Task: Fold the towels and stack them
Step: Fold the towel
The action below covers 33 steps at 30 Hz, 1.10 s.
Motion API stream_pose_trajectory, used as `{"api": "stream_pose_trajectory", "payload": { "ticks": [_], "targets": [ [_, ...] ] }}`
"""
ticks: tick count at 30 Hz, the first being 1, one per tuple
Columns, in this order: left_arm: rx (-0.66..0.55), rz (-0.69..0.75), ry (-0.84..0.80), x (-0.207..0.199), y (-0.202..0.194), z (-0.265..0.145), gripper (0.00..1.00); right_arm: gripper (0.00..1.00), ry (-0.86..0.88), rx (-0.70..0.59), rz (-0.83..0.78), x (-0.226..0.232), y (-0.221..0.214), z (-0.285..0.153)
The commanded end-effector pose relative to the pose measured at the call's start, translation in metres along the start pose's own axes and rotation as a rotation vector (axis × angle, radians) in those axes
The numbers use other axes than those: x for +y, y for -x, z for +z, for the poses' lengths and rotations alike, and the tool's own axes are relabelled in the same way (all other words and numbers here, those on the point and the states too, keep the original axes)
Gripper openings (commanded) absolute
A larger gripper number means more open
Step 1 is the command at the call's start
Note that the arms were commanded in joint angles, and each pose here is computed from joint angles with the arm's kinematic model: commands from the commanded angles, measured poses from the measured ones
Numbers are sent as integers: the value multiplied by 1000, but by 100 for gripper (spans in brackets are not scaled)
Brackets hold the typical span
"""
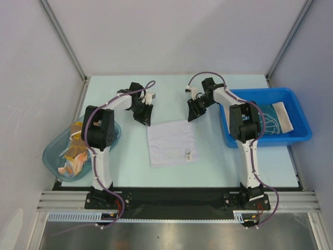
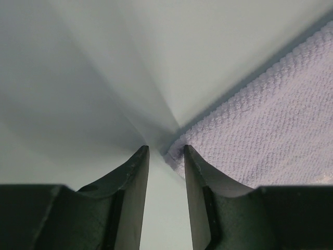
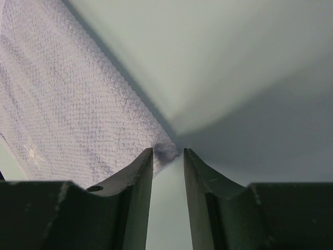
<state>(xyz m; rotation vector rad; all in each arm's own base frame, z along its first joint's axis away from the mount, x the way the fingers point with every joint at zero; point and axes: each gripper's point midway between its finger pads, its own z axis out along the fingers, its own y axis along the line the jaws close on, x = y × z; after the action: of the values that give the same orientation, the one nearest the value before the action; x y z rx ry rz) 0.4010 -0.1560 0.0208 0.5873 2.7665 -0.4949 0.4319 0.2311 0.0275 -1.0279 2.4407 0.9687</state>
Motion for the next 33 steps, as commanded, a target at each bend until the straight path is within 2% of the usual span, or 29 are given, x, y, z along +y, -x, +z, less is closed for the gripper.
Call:
{"api": "stream_pose_trajectory", "payload": {
  "ticks": [1,6,7,9,10,11,12,23,25,33],
  "targets": [
    [-13,41,-49,-5,7,2,38,32,22,-20,-26,1,9,1],
    [4,47,-58,-5,4,6,28,22,36,-36,-31,2,12,1],
    [9,48,-58,-5,3,6,26,17,40,-39,-37,3,13,0],
    [6,50,-64,-5,4,5,15,12,35,-52,-29,1,14,-2],
    [1,52,-64,-6,5,4,10,6,30,-61,-29,0,16,-4],
    [0,52,-66,-6,5,3,0,3,27,-67,-26,-2,17,-5],
    [-7,51,-78,-8,8,2,0,0,24,-77,-25,-2,19,-9],
    [-135,56,-62,-16,56,-47,0,0,-76,-220,-100,0,50,-47],
    [-147,60,-65,-20,55,-54,0,0,-90,-260,-132,7,60,-56],
    [-172,59,12,-18,38,-74,1,0,-135,-291,-134,26,43,-73]
  ]
}}
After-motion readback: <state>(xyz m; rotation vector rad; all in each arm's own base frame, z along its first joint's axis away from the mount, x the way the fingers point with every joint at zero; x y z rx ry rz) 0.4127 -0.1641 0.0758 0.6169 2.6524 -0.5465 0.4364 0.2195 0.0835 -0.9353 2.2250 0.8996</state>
